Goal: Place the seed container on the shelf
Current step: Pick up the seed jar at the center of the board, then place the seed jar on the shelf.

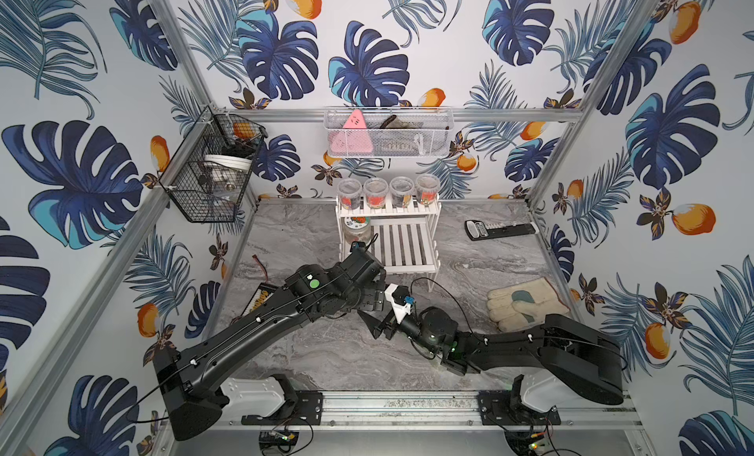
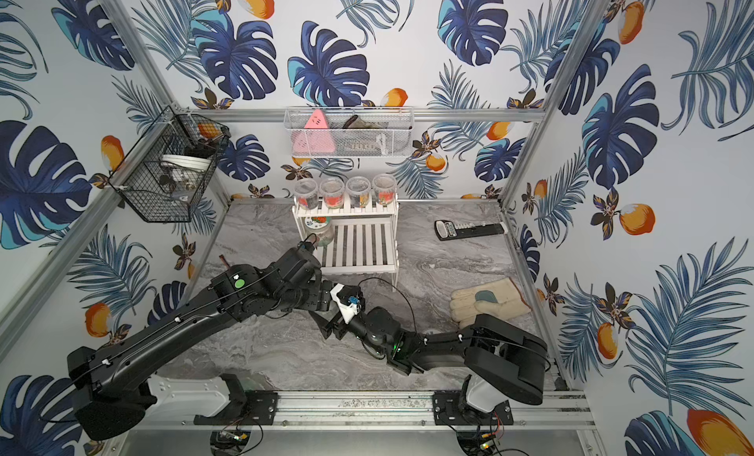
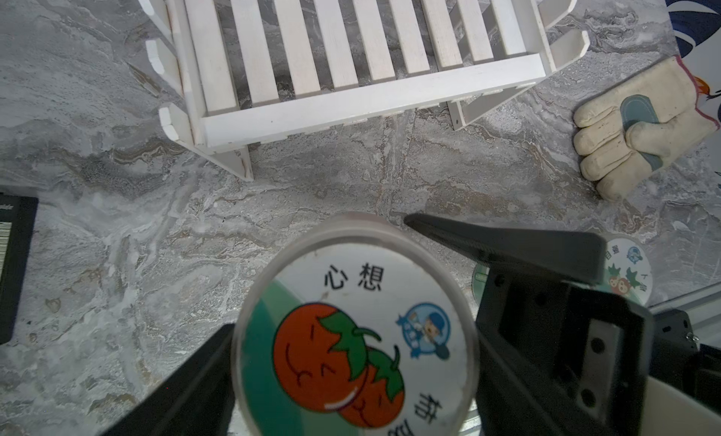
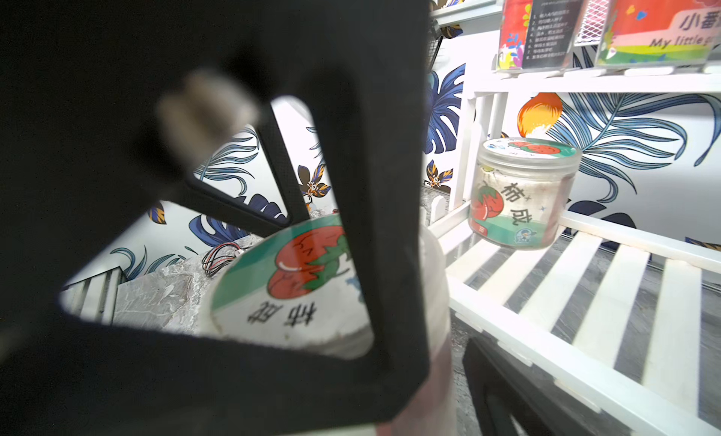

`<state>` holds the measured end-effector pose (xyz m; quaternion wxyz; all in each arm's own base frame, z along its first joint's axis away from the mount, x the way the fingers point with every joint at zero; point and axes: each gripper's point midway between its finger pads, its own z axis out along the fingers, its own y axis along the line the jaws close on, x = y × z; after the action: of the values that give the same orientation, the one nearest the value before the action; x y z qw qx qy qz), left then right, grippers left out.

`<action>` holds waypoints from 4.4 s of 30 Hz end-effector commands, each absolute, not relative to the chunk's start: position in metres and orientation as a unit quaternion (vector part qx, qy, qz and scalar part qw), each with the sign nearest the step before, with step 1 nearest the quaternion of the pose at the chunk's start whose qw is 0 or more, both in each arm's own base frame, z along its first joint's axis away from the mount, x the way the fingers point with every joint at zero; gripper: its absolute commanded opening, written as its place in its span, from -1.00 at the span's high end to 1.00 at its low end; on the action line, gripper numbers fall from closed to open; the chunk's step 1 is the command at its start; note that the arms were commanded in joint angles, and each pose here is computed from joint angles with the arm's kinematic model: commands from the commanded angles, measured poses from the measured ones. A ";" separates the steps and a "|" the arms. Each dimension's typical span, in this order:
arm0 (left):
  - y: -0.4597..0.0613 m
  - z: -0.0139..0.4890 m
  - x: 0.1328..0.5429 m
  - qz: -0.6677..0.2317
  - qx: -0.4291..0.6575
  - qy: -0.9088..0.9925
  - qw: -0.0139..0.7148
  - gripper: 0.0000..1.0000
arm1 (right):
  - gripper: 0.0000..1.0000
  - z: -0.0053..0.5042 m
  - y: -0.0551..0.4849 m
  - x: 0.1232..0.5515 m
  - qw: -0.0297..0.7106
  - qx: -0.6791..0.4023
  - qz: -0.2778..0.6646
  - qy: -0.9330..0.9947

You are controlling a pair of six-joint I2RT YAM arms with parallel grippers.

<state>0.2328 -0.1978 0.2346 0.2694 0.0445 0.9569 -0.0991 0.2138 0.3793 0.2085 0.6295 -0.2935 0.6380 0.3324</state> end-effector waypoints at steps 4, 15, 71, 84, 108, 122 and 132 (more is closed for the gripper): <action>-0.227 0.241 0.228 -0.155 0.081 0.949 0.262 -0.55 | -0.90 0.194 0.378 0.219 0.615 -0.313 0.300 0.659; -0.231 0.241 0.227 -0.157 0.089 0.949 0.258 -0.54 | -1.00 0.192 0.386 0.217 0.603 -0.337 0.307 0.654; -0.232 0.247 0.222 -0.172 0.097 0.945 0.261 -0.74 | -0.48 0.194 0.365 0.217 0.602 -0.324 0.361 0.634; -0.191 0.293 0.232 -0.171 0.029 0.909 0.378 -0.97 | -0.50 0.187 0.314 0.276 0.598 -0.232 0.314 0.700; -0.160 0.262 0.228 -0.125 0.011 0.916 0.380 -0.97 | -0.66 0.185 0.293 0.365 0.600 -0.168 0.170 0.764; -0.167 0.255 0.230 -0.126 0.020 0.920 0.370 -0.97 | -0.94 0.199 0.275 0.358 0.571 -0.182 0.140 0.788; -0.166 0.251 0.230 -0.122 0.022 0.922 0.366 -0.97 | -0.80 0.206 0.260 0.336 0.505 -0.162 0.161 0.832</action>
<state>0.2276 -0.1645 0.2495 0.3607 0.0218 0.9250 -0.1170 0.3457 0.2659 0.2191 0.5514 -0.1750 0.8007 0.1557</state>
